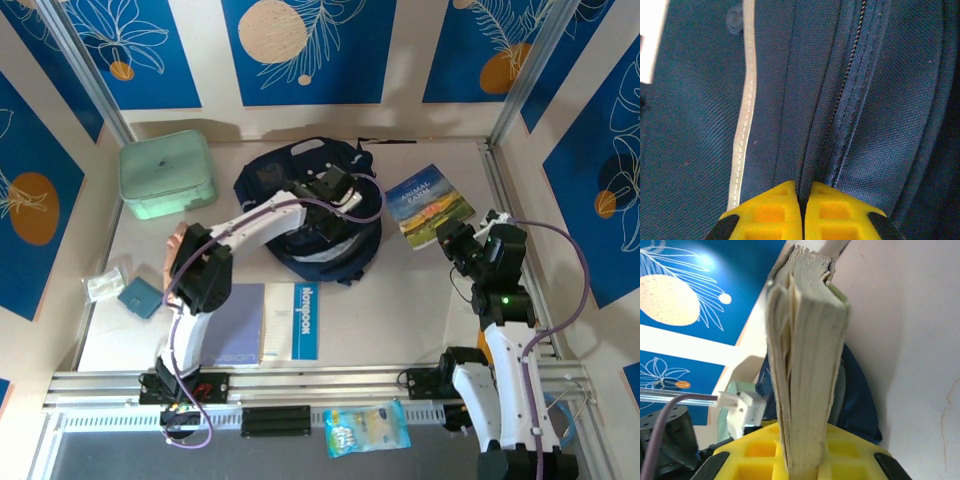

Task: Pack the student bag
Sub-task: Open the student bag at the top-center of the table, then place the book in the student bag.

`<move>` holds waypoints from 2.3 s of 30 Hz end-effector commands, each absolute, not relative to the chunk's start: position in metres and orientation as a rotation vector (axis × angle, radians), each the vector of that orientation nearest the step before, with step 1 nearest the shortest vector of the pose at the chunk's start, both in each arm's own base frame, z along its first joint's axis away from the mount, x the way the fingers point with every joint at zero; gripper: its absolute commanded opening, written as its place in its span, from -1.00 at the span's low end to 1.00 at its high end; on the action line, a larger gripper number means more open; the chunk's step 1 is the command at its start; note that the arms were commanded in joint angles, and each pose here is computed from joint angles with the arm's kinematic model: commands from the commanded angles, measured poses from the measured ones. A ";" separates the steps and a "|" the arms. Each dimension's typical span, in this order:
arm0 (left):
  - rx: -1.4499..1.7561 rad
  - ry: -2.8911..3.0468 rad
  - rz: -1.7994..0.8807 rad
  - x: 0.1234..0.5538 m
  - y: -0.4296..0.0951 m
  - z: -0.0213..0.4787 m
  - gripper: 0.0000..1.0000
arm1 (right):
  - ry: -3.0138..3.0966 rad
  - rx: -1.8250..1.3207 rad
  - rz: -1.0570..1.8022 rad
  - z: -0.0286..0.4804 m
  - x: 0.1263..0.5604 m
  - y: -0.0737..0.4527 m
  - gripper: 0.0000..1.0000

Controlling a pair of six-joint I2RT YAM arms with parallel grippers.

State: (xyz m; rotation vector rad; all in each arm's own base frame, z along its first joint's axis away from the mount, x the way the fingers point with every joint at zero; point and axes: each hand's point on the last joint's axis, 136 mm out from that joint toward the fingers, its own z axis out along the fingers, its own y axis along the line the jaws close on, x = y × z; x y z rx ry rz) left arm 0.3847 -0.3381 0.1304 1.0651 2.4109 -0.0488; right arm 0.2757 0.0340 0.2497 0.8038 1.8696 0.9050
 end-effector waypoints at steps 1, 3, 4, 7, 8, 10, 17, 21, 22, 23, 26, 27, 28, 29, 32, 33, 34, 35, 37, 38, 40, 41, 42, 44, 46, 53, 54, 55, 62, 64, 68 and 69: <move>0.865 2.272 -0.116 0.405 -0.326 0.199 -1.00 | 1.815 0.764 0.898 0.259 0.276 0.031 -1.00; 0.818 2.227 -0.143 0.407 -0.322 0.217 -1.00 | 1.824 0.766 0.904 0.254 0.274 0.033 -1.00; 0.803 2.199 -0.160 0.407 -0.322 0.226 -1.00 | 1.825 0.760 0.909 0.253 0.273 0.034 -1.00; 0.765 2.120 -0.184 0.407 -0.320 0.252 -1.00 | 1.811 0.734 0.934 0.256 0.270 0.037 -1.00; 0.751 2.098 -0.185 0.408 -0.319 0.260 -1.00 | 1.811 0.731 0.942 0.256 0.269 0.039 -1.00; 0.722 2.044 -0.201 0.409 -0.319 0.277 -1.00 | 1.820 0.725 0.965 0.255 0.269 0.043 -1.00; 0.716 1.971 -0.421 0.401 -0.345 0.301 -1.00 | 1.874 0.703 1.139 0.223 0.274 0.084 -1.00; 0.700 1.956 -0.473 0.400 -0.350 0.307 -1.00 | 1.906 0.663 1.165 0.215 0.279 0.112 -1.00; 0.701 1.953 -0.479 0.399 -0.351 0.309 -1.00 | 1.909 0.648 1.175 0.217 0.282 0.118 -0.99; 0.701 1.952 -0.485 0.399 -0.352 0.310 -1.00 | 1.918 0.634 1.189 0.217 0.284 0.125 -0.99; 0.705 1.944 -0.503 0.397 -0.353 0.314 -1.00 | 1.938 0.593 1.251 0.222 0.296 0.147 -0.99; 0.704 1.941 -0.507 0.397 -0.354 0.315 -1.00 | 1.936 0.580 1.271 0.225 0.301 0.154 -0.99; 0.702 1.938 -0.511 0.396 -0.353 0.317 -1.00 | 1.931 0.570 1.287 0.228 0.307 0.160 -0.99; 0.703 1.936 -0.514 0.395 -0.353 0.318 -1.00 | 1.925 0.558 1.299 0.231 0.312 0.165 -0.99; 0.693 1.930 -0.521 0.395 -0.353 0.321 -1.00 | 1.927 0.547 1.300 0.237 0.331 0.176 -1.00; 0.693 1.929 -0.523 0.394 -0.353 0.323 -1.00 | 1.929 0.563 1.298 0.238 0.339 0.178 -1.00; 0.695 1.929 -0.523 0.394 -0.352 0.325 -1.00 | 1.932 0.580 1.296 0.236 0.347 0.179 -1.00; 0.700 1.933 -0.521 0.393 -0.352 0.326 -1.00 | 1.930 0.584 1.301 0.237 0.353 0.181 -1.00; 0.707 1.933 -0.510 0.392 -0.351 0.330 -1.00 | 1.923 0.591 1.305 0.236 0.368 0.185 -1.00; 0.709 1.934 -0.504 0.393 -0.350 0.331 -1.00 | 1.922 0.607 1.299 0.234 0.373 0.187 -1.00; 0.710 1.932 -0.496 0.393 -0.349 0.334 -1.00 | 1.937 0.645 1.273 0.221 0.386 0.189 -1.00; 0.706 1.931 -0.496 0.393 -0.348 0.335 -1.00 | 1.947 0.667 1.258 0.215 0.391 0.189 -1.00; 0.703 1.928 -0.499 0.393 -0.348 0.337 -1.00 | 1.953 0.687 1.239 0.208 0.396 0.190 -1.00; 0.697 1.925 -0.505 0.394 -0.349 0.338 -1.00 | 1.961 0.712 1.184 0.197 0.404 0.192 -1.00; 0.688 1.920 -0.506 0.396 -0.350 0.339 -1.00 | 1.965 0.771 1.119 0.183 0.412 0.194 -1.00; 0.681 1.908 -0.484 0.402 -0.350 0.348 -1.00 | 2.012 0.836 1.069 0.152 0.441 0.218 -0.99; 0.674 1.906 -0.488 0.402 -0.350 0.348 -1.00 | 2.018 0.858 1.068 0.146 0.445 0.221 -0.97; 0.660 1.905 -0.496 0.403 -0.350 0.350 -1.00 | 2.020 0.876 1.076 0.141 0.449 0.225 -0.94; 0.602 1.918 -0.556 0.407 -0.351 0.351 -1.00 | 2.065 0.870 1.198 0.115 0.467 0.254 -0.79; 0.594 1.924 -0.563 0.408 -0.351 0.349 -1.00 | 2.084 0.869 1.212 0.110 0.467 0.257 -0.54; 0.583 1.931 -0.565 0.410 -0.349 0.347 -1.00 | 2.104 0.884 1.233 0.104 0.464 0.255 0.04; 0.577 1.932 -0.566 0.411 -0.349 0.347 -1.00 | 2.104 0.878 1.238 0.106 0.462 0.254 0.16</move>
